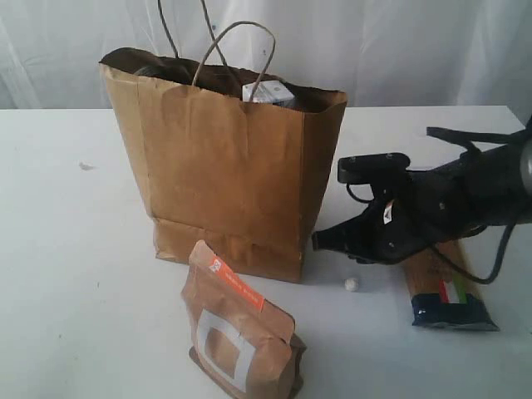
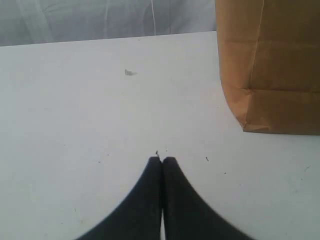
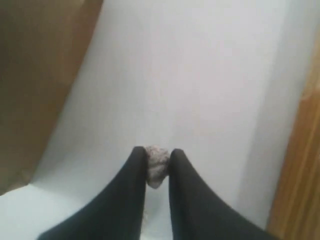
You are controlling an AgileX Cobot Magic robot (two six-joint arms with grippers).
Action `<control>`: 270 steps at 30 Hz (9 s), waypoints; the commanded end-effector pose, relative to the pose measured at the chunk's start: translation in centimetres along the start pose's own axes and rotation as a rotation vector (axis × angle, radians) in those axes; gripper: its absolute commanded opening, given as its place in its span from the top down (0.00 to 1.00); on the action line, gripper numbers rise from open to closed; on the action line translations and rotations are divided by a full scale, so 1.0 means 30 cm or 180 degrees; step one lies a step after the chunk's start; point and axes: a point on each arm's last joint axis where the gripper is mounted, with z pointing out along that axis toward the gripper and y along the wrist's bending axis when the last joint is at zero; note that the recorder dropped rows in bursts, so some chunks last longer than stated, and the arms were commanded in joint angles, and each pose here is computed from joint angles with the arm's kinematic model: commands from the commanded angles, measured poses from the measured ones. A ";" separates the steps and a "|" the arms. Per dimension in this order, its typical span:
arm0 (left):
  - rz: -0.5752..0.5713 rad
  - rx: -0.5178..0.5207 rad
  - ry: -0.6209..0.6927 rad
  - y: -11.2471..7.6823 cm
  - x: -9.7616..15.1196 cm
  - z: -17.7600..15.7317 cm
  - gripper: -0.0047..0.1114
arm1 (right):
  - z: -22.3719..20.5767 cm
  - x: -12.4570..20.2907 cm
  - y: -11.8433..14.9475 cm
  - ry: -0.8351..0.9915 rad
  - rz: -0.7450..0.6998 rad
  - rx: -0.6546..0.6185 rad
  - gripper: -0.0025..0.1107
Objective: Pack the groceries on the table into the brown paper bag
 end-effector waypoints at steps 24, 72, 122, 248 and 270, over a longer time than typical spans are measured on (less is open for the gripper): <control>-0.0004 -0.0007 -0.0018 0.000 0.002 0.000 0.96 | -0.843 -0.093 0.090 -0.1815 -0.0787 -0.0749 0.95; -0.0004 -0.0007 -0.0018 0.000 0.002 0.000 0.96 | -0.831 0.109 0.050 -0.0805 -0.0747 -0.0611 0.54; -0.0004 -0.0007 -0.0018 0.000 0.002 0.000 0.96 | 0.039 0.092 0.033 0.0518 -0.0571 0.0026 0.57; -0.0004 -0.0007 -0.0018 0.000 0.002 0.000 0.96 | -0.282 0.066 0.470 0.1265 -0.2359 -0.1315 0.98; -0.0004 -0.0007 -0.0018 0.000 0.002 0.000 0.96 | -0.998 -0.176 0.272 -0.1448 -0.1892 -0.0271 0.98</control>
